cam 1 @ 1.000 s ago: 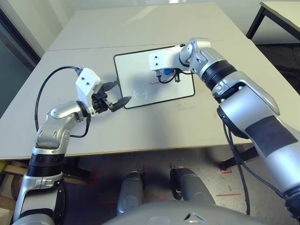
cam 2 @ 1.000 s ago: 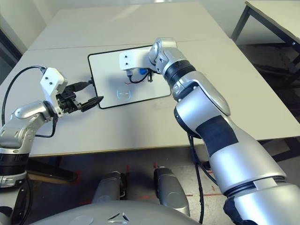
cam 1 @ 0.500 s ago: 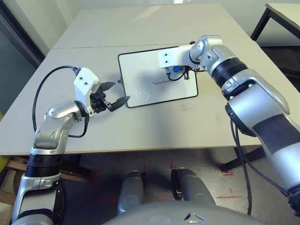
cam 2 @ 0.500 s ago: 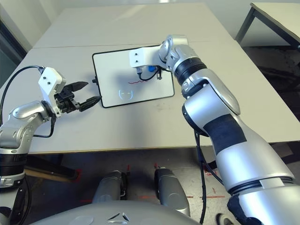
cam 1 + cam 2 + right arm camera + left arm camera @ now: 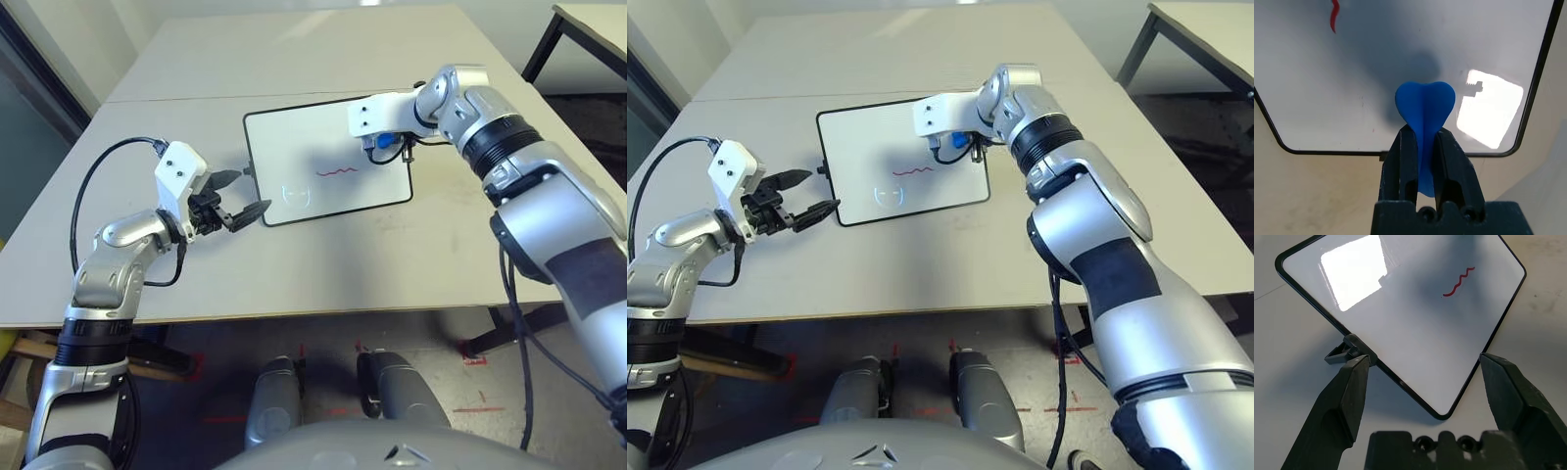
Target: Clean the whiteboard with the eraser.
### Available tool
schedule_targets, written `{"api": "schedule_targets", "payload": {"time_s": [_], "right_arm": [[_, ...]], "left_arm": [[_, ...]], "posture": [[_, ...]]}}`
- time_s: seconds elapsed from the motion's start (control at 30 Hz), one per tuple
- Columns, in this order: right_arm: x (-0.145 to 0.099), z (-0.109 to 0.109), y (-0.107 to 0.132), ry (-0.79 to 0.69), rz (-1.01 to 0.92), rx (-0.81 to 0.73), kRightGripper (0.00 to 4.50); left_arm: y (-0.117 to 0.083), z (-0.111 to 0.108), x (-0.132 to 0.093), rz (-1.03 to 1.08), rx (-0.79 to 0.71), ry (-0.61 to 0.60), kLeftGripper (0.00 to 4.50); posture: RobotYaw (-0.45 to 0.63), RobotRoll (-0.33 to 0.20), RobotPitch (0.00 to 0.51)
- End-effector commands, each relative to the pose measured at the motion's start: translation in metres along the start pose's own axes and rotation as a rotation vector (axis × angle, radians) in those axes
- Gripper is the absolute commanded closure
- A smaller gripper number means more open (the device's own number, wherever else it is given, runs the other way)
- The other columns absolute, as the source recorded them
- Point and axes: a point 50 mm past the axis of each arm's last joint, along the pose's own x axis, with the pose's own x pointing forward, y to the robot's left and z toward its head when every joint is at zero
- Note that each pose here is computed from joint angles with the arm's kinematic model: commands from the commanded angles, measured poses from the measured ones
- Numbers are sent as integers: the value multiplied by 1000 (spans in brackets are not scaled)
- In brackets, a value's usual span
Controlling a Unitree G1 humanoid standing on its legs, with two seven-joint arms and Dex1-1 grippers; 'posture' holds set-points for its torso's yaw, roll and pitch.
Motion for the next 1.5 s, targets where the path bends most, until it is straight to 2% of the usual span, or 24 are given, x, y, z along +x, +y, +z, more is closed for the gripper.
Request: {"api": "schedule_targets", "payload": {"time_s": [0.03, 0.63, 1.2, 1.5], "right_arm": [[0, 4, 8, -24, 20, 12, 4281], [18, 9, 34, 14, 33, 17, 4282], [28, 21, 40, -3, 59, 51, 4282], [33, 37, 40, -36, 35, 46, 4284]], "left_arm": [[2, -4, -2, -3, 9, 24, 0], [3, -2, 4, -30, 38, 26, 0], [-3, -2, 7, -33, 28, 18, 0], [-2, -1, 4, -18, 26, 18, 0]], "posture": [[-47, 0, 75], [-55, 0, 69], [-40, 0, 68], [-30, 0, 68]]}}
